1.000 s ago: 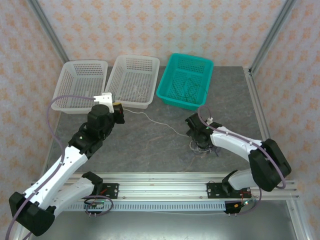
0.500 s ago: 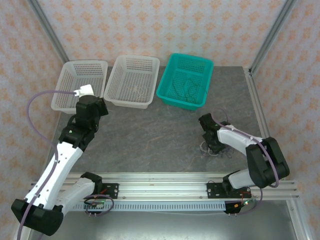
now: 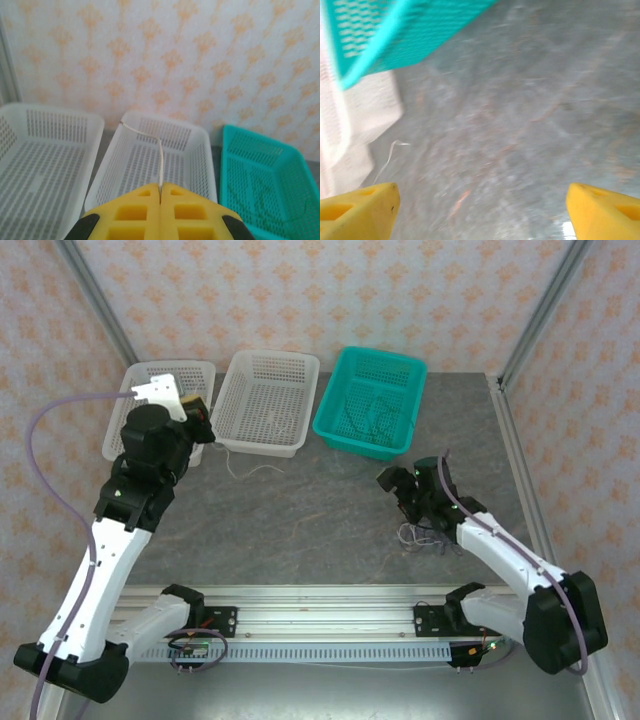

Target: Untangle the cables

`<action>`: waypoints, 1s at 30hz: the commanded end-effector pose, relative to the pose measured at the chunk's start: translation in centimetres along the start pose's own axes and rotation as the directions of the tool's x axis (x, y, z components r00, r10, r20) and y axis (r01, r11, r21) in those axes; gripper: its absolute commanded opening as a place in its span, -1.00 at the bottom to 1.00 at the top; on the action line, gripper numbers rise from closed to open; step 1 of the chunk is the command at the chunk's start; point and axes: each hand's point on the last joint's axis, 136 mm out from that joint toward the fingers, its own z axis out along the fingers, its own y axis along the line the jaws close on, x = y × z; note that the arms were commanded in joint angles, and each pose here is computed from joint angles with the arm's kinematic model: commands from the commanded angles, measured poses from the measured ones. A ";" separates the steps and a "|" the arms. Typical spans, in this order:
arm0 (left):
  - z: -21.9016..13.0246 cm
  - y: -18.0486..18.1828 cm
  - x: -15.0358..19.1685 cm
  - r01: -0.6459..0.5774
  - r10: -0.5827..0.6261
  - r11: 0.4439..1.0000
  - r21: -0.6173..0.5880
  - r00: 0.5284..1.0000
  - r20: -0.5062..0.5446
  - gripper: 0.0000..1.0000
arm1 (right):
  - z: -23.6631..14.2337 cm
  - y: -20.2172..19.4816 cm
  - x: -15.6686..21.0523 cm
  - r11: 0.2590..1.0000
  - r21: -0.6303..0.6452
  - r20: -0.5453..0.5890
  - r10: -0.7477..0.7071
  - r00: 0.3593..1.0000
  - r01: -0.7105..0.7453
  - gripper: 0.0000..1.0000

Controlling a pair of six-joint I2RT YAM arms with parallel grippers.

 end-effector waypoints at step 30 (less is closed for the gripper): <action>21.5 -5.5 -4.6 -0.107 0.106 0.994 -0.008 0.993 -0.051 -1.00 | -3.1 1.3 0.6 0.992 -0.086 0.028 -0.087 0.996 0.089 0.79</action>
